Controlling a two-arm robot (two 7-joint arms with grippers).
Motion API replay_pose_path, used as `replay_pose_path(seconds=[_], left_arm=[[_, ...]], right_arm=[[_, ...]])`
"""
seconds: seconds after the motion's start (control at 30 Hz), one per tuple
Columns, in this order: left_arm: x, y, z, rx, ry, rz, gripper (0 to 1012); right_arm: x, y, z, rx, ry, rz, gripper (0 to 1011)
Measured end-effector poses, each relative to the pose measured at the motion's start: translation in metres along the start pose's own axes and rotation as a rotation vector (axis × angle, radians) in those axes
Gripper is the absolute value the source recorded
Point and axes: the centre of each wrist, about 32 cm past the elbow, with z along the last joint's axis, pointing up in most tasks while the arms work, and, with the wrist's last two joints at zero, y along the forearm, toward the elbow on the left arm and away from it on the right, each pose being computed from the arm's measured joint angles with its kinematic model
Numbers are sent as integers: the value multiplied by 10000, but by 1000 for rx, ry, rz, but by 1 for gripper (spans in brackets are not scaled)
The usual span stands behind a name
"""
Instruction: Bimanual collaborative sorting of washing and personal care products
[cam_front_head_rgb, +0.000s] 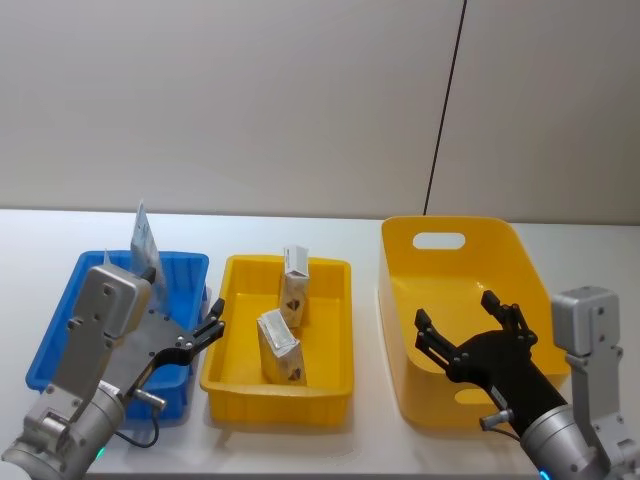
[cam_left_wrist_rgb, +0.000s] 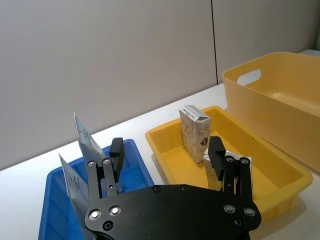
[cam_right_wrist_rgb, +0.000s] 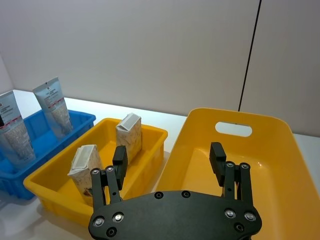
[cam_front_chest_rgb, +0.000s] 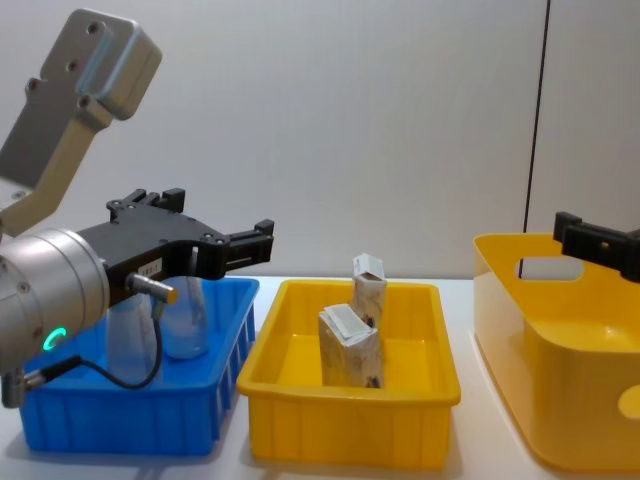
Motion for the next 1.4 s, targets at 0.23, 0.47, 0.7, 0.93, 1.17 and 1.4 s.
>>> replay_pose_path(seconds=[0.23, 0.47, 0.7, 0.93, 1.17, 1.4], left_arm=[[0, 0, 0, 0, 0, 0, 1001], [0, 0, 0, 0, 0, 0, 1001], [0, 0, 0, 0, 0, 0, 1001], [0, 0, 0, 0, 0, 0, 1001], [0, 0, 0, 0, 0, 0, 1001], [0, 0, 0, 0, 0, 0, 1001]], right_arm=[[0, 0, 0, 0, 0, 0, 1004], [0, 0, 0, 0, 0, 0, 1004], [0, 0, 0, 0, 0, 0, 1004], [0, 0, 0, 0, 0, 0, 1004], [0, 0, 0, 0, 0, 0, 1004], [0, 0, 0, 0, 0, 0, 1004]])
